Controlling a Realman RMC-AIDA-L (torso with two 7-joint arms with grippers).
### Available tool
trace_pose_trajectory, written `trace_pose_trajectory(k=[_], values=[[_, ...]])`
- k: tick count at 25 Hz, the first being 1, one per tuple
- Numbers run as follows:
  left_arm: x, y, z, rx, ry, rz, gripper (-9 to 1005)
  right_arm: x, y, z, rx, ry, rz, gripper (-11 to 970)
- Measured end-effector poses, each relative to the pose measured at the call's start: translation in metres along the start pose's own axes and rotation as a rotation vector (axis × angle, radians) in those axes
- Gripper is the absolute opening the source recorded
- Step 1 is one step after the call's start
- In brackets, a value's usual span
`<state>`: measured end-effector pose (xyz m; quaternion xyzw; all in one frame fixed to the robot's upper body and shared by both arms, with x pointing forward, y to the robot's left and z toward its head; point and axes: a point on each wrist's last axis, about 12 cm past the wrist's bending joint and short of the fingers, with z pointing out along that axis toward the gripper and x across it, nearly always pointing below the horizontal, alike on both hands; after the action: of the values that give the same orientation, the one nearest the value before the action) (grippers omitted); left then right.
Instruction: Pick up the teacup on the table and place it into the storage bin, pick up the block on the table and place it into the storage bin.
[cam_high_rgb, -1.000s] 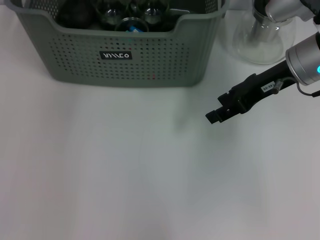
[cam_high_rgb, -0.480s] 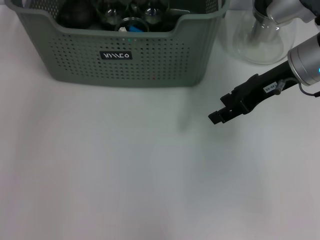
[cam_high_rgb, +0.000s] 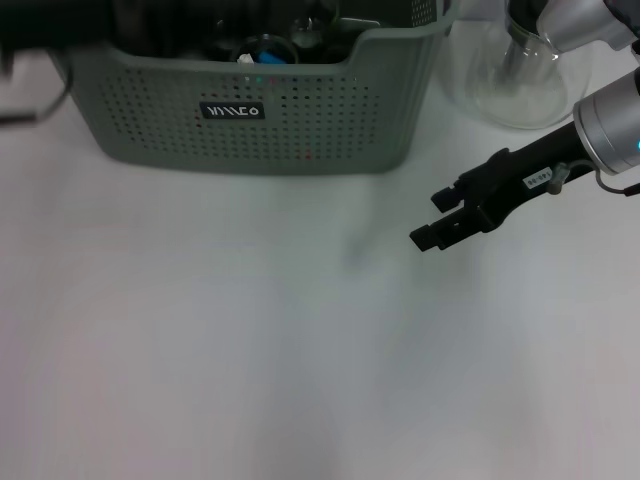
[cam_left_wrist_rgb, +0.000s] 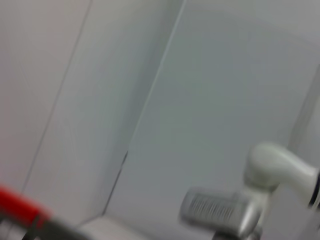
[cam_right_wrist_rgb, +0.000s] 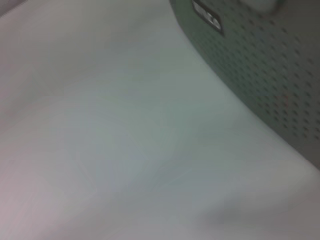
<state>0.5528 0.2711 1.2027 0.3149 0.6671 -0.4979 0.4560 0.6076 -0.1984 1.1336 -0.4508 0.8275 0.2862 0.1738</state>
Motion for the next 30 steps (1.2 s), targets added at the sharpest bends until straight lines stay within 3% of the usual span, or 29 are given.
trace_pose_trajectory(k=[7,14,17,30], values=[[0.07,-0.001,-0.021,-0.113,0.152,0.015,939,-0.004,0.006,0.008,-0.055,-0.129,-0.059,778],[0.121,0.008,-0.041,-0.202,0.116,-0.028,939,-0.001,0.016,0.029,-0.087,-0.268,-0.125,778],[0.132,0.01,-0.047,-0.257,0.129,-0.045,939,0.005,0.018,0.034,-0.103,-0.313,-0.151,778],[0.137,0.015,-0.042,-0.27,0.143,-0.037,939,0.02,0.02,0.034,-0.105,-0.424,-0.219,778]])
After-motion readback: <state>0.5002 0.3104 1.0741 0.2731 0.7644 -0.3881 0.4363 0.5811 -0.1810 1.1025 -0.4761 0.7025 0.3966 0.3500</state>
